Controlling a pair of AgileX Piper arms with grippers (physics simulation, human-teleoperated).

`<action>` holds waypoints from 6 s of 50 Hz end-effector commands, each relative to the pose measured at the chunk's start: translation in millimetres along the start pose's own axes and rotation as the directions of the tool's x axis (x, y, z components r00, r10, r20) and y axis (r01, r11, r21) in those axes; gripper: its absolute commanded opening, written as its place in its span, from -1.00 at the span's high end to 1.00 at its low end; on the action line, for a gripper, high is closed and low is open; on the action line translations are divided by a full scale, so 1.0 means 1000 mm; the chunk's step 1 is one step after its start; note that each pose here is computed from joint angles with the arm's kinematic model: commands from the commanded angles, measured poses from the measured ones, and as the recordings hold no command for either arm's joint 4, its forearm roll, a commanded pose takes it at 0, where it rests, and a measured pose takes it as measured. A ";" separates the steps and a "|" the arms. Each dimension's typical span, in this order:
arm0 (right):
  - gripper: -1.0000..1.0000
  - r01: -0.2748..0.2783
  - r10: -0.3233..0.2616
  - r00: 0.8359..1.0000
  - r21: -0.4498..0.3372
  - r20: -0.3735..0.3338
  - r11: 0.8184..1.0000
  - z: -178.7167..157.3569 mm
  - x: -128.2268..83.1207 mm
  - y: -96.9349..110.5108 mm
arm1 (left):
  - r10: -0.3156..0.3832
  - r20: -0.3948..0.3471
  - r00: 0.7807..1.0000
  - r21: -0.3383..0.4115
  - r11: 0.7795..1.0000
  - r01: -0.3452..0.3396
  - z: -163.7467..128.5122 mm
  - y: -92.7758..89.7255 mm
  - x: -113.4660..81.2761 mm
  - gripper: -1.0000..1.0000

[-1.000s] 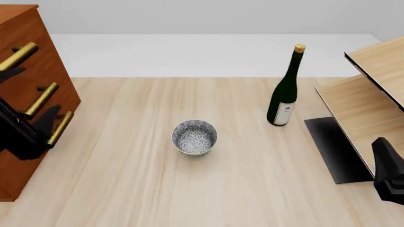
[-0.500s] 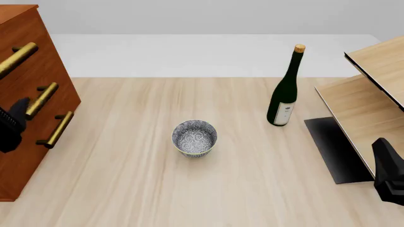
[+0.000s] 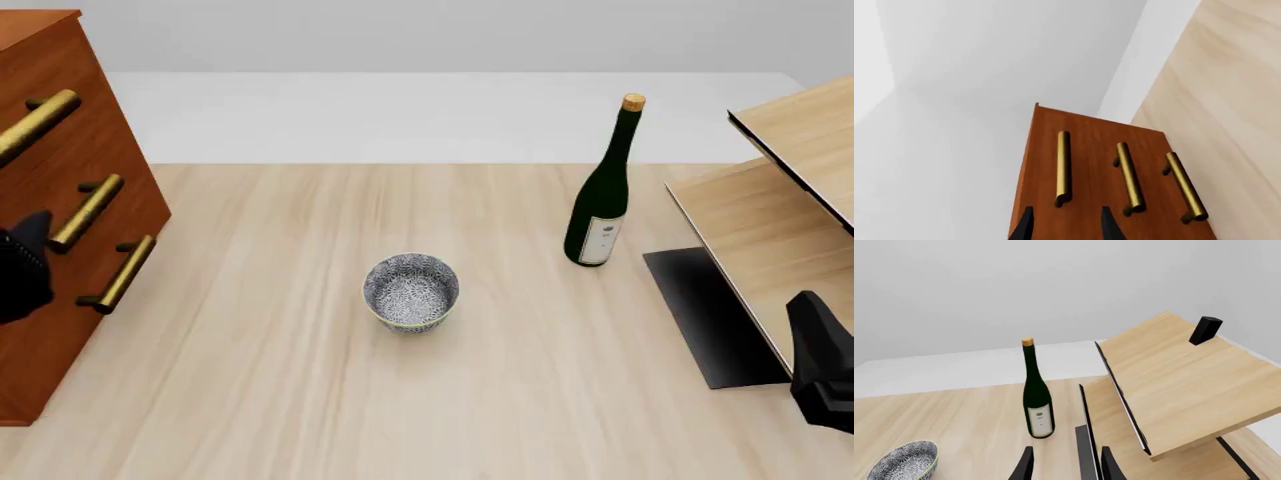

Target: Close the bottom drawer of the cabinet and open the top drawer.

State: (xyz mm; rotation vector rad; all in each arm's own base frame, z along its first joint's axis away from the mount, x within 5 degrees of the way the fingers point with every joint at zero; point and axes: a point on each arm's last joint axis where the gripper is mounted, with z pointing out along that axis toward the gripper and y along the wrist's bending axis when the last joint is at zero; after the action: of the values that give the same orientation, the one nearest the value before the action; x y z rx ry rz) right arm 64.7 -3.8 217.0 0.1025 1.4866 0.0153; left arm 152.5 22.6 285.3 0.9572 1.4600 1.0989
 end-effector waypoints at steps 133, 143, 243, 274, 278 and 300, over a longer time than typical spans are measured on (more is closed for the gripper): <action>-1.00 0.015 -0.015 1.000 0.005 0.003 1.000 0.003 -0.001 0.000 | 0.154 -0.153 0.976 -0.086 0.982 -0.169 0.071 -0.001 0.038 -1.00; -1.00 0.015 -0.015 1.000 0.004 0.002 1.000 0.002 -0.001 0.000 | 0.157 -0.158 0.975 -0.076 0.982 -0.170 0.074 -0.005 0.041 -1.00; -1.00 0.002 -0.003 1.000 0.015 0.004 1.000 0.001 0.000 -0.001 | 0.226 0.049 0.973 -0.101 0.970 -0.221 0.073 -0.017 -0.006 1.00; -1.00 -0.002 0.002 1.000 0.013 0.004 1.000 0.003 -0.001 -0.001 | 0.225 0.090 0.970 -0.099 0.971 -0.216 0.073 -0.017 -0.016 1.00; -1.00 -0.003 0.003 1.000 0.013 0.004 1.000 0.003 -0.001 -0.001 | 0.223 0.097 0.970 -0.099 0.972 -0.214 0.074 -0.018 -0.017 1.00; -1.00 -0.002 0.002 1.000 0.014 0.004 1.000 0.002 0.000 -0.001 | 0.214 0.090 0.973 -0.098 0.974 -0.205 0.076 -0.017 -0.016 -1.00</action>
State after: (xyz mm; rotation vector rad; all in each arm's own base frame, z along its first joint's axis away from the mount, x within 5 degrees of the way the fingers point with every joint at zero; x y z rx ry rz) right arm 67.1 -4.9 217.7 0.1148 1.4833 0.0066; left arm 224.3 17.8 266.1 1.1126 1.2479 1.2561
